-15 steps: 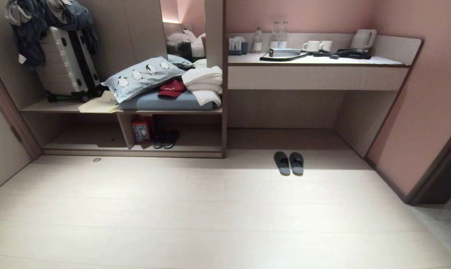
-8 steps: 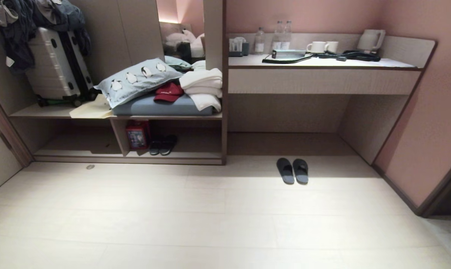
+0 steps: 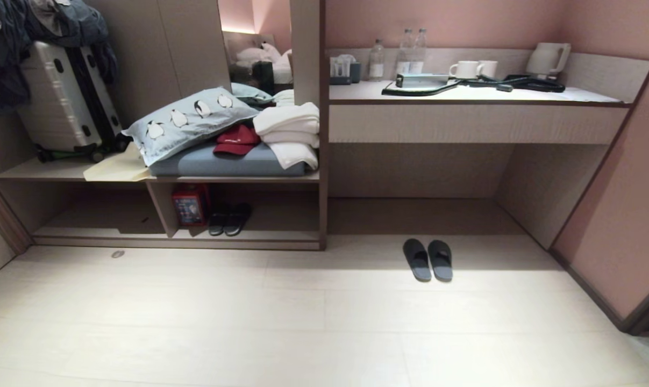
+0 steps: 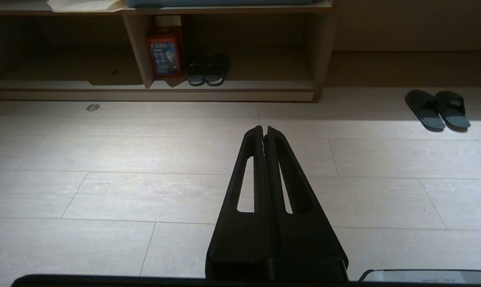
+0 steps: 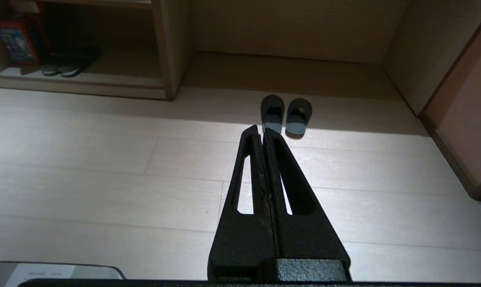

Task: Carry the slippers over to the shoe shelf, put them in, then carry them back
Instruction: Pick up the slippers on the floor

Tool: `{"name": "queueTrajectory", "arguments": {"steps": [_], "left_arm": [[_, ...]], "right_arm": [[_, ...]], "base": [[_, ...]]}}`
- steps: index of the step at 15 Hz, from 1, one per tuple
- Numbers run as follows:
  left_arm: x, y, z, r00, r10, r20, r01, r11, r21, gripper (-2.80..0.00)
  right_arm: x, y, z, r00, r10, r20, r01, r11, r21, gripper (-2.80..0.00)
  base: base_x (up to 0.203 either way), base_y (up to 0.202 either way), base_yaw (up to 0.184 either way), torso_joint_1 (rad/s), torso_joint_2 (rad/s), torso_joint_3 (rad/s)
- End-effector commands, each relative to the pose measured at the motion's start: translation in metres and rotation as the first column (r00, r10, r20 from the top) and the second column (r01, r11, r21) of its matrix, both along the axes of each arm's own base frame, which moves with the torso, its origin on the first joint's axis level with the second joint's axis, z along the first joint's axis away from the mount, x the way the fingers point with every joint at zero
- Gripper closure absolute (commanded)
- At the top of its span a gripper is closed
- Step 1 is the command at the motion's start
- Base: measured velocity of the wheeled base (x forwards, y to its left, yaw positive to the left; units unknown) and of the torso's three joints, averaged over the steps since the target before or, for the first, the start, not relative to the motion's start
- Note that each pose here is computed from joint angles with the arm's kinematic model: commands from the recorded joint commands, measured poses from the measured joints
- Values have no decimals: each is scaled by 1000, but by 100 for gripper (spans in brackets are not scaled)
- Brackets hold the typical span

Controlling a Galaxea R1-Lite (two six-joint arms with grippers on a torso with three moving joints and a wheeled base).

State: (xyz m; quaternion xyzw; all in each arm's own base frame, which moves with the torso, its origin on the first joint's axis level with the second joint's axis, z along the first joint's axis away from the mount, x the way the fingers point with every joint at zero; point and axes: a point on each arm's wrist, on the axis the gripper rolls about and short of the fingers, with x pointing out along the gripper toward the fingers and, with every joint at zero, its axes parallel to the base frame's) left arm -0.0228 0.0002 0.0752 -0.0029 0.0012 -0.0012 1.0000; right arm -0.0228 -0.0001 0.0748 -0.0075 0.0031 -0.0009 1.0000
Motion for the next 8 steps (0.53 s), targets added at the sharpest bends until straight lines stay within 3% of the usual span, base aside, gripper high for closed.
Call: {"name": "queueTrajectory", "arguments": {"steps": [1,8], "left_arm": [[0,0,0,1000,1,-2,-1,1000,0,0],[0,0,0,1000,1,-2,-1,1000,0,0]], "right_arm": [[0,0,0,1000,0,-3,0,1000,0,0],[0,0,0,1000,0,-3,0,1000,0,0]], "base": [[198,0,-1,2,2,7],[196,0,-1,1,2,3]]}}
